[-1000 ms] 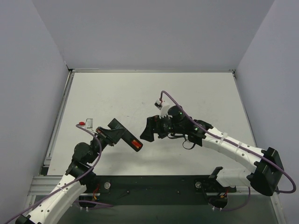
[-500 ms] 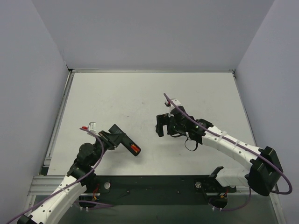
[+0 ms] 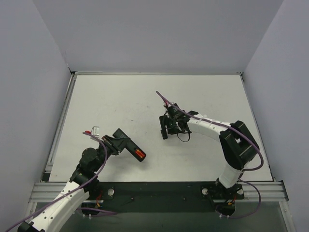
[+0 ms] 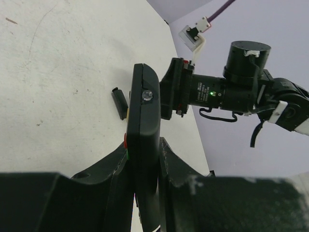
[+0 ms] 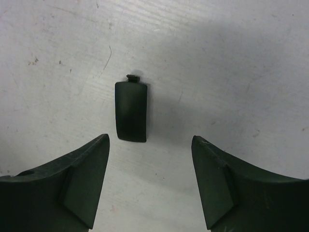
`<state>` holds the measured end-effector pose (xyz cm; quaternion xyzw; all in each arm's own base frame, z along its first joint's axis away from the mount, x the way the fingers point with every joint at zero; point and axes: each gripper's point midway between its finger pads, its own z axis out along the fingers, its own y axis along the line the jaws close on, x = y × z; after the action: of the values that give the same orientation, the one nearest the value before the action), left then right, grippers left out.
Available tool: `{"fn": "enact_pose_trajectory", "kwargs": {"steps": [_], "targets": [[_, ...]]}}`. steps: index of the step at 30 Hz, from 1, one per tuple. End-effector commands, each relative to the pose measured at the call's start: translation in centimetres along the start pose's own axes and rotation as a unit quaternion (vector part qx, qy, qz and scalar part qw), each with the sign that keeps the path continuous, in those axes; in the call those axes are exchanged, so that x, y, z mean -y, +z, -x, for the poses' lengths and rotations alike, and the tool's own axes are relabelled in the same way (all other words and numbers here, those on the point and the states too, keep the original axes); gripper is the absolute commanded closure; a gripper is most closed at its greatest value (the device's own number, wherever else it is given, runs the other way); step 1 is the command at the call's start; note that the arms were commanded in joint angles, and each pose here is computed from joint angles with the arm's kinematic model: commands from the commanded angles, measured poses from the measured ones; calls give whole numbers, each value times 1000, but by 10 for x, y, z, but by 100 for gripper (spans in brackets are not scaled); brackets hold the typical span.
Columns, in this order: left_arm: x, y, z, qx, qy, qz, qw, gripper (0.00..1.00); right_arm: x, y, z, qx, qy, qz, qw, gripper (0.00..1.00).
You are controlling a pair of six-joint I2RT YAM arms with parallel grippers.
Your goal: Load the batteries into the remote control
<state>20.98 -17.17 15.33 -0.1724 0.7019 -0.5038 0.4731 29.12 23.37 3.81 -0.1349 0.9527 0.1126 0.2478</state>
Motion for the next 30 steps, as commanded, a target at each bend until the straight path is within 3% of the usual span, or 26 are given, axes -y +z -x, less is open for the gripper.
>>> {"fn": "enact_pose_trajectory", "kwargs": {"steps": [1,11,17,25,30], "targets": [[6,0,0,5,-5,-26,1000,100,-4,13,4,-25,-1,11,1000,37],[7,1,-1,3,-6,-29,1000,100,-12,33,5,-65,-9,16,998,39],[7,2,-2,0,-7,-30,1000,100,-7,42,-3,-90,-37,-25,995,40],[9,1,-2,-2,-12,-33,999,100,-10,44,-12,-106,-78,-56,990,61],[10,1,-3,-5,-18,-36,999,100,-15,28,-4,-83,-84,-46,992,71]]}}
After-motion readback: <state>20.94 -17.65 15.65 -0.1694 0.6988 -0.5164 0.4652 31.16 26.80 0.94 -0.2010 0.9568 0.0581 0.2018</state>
